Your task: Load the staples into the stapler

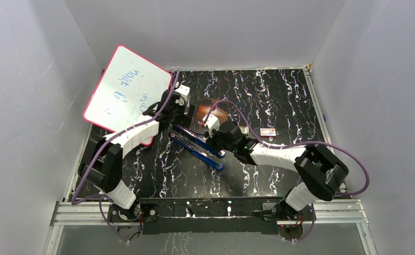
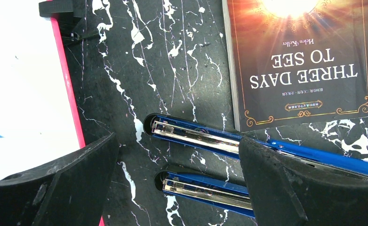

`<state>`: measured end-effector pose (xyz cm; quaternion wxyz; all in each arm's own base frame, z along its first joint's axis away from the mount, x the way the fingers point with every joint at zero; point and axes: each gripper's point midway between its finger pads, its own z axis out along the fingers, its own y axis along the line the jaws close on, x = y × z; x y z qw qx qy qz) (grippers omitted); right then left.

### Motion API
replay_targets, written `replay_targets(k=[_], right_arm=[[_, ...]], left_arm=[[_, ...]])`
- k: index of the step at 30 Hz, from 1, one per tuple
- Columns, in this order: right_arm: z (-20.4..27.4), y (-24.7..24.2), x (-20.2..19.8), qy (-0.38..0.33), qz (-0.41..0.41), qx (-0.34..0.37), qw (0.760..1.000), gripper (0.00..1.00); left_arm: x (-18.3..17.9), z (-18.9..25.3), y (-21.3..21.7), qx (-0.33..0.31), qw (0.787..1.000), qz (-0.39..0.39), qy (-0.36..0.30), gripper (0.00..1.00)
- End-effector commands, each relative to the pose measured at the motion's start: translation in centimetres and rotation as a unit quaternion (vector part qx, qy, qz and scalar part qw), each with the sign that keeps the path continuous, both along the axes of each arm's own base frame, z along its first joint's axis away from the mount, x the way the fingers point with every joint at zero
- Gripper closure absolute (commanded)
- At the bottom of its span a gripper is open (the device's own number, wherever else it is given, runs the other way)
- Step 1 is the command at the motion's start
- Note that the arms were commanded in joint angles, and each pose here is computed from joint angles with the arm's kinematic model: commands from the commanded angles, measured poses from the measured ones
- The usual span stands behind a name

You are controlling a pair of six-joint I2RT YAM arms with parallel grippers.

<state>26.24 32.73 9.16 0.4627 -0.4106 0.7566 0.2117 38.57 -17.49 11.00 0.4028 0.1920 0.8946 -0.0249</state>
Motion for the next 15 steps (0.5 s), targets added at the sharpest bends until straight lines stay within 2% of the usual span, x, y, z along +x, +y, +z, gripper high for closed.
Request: replay_targets(k=[1,15], right_arm=[[1.36,0.76,1.39,-0.007,-0.022,0.013,1.0,1.0],[1.01,0.6,2.28,0.029,-0.035,0.034,0.998,1.0]], left_arm=[[-0.03,-0.43,0.1,0.004,1.0,-0.003,0.002,0.02],[-0.17,-0.93,-0.04,0.014,1.0,-0.02,0.006,0.02]])
